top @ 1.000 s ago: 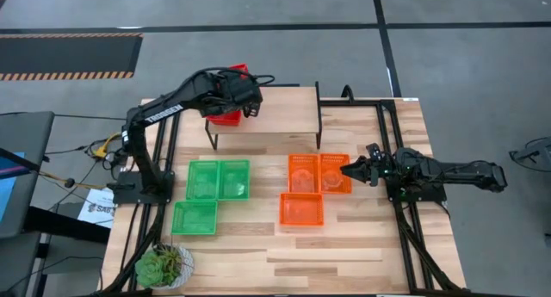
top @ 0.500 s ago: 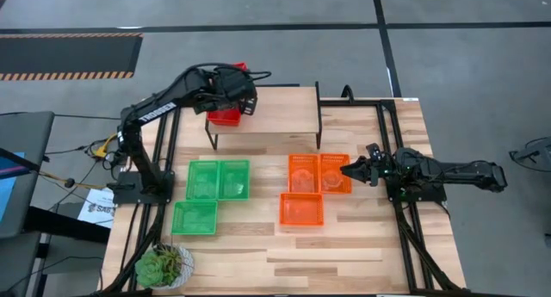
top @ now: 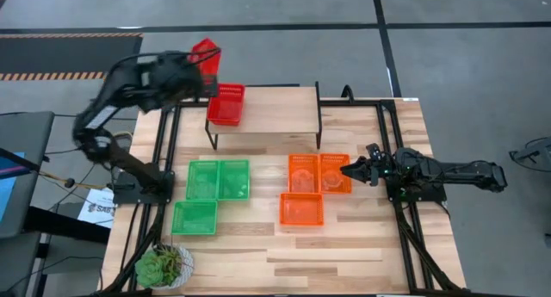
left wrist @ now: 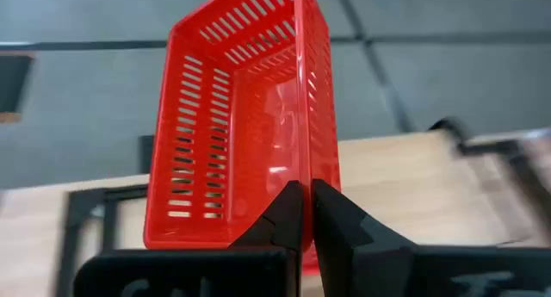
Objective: Stack baskets on shelf by color
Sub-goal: Stack the red bin on top of the red bin on the shelf
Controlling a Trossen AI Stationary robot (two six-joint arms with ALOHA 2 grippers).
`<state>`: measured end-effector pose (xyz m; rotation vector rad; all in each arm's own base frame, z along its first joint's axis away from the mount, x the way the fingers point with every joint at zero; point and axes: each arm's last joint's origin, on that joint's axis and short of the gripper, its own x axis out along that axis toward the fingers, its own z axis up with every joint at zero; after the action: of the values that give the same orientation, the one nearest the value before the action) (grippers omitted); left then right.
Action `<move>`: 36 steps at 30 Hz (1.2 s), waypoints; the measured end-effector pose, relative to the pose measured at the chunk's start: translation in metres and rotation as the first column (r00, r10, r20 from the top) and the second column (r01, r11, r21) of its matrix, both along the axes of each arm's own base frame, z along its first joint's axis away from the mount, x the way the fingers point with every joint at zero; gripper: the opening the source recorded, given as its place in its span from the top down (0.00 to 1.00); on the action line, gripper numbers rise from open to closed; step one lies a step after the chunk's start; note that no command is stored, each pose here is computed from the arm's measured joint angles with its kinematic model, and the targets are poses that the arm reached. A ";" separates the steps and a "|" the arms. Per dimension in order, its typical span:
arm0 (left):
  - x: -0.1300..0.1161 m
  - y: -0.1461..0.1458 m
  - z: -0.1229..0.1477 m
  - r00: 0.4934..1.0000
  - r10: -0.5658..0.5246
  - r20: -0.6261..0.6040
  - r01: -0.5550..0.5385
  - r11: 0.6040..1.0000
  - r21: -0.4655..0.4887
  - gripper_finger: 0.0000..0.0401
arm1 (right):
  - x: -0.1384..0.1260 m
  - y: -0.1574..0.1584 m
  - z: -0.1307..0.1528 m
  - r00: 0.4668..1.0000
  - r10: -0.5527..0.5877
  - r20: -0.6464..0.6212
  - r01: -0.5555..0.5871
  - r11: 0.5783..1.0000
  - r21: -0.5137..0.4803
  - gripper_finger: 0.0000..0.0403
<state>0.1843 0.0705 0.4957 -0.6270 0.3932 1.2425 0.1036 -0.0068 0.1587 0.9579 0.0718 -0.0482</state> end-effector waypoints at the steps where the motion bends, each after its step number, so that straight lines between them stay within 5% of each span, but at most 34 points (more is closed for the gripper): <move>1: -0.004 -0.008 0.003 0.999 -0.011 0.034 0.010 1.000 0.009 1.00 | 0.000 0.000 0.000 1.000 0.000 0.000 0.000 1.000 -0.009 0.39; 6: 0.001 -0.052 -0.008 0.984 -0.089 0.153 0.093 0.996 -0.015 1.00 | 0.000 -0.001 0.000 1.000 -0.020 -0.002 0.020 0.999 -0.032 0.39; 14: 0.021 -0.097 -0.079 0.993 -0.022 0.118 0.038 0.990 -0.135 1.00 | 0.000 -0.001 0.000 0.999 -0.032 -0.005 0.031 0.998 -0.046 0.39; 19: 0.002 -0.078 -0.056 0.983 0.007 0.183 0.012 0.995 -0.103 1.00 | 0.000 -0.001 0.000 0.999 -0.033 -0.006 0.032 0.999 -0.039 0.39; 25: -0.004 -0.033 -0.032 0.995 0.053 0.085 -0.049 0.997 -0.052 1.00 | 0.000 -0.001 0.000 0.999 -0.039 -0.007 0.039 0.998 -0.039 0.39; 36: 0.070 0.017 -0.067 0.964 -0.073 -0.257 0.032 0.986 -0.161 1.00 | 0.000 -0.001 -0.001 0.999 -0.039 -0.007 0.039 0.999 -0.037 0.39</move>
<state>0.2540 0.0871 0.4291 -0.5807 0.7297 1.2554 0.1035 -0.0081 0.1581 0.9228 0.0597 -0.0890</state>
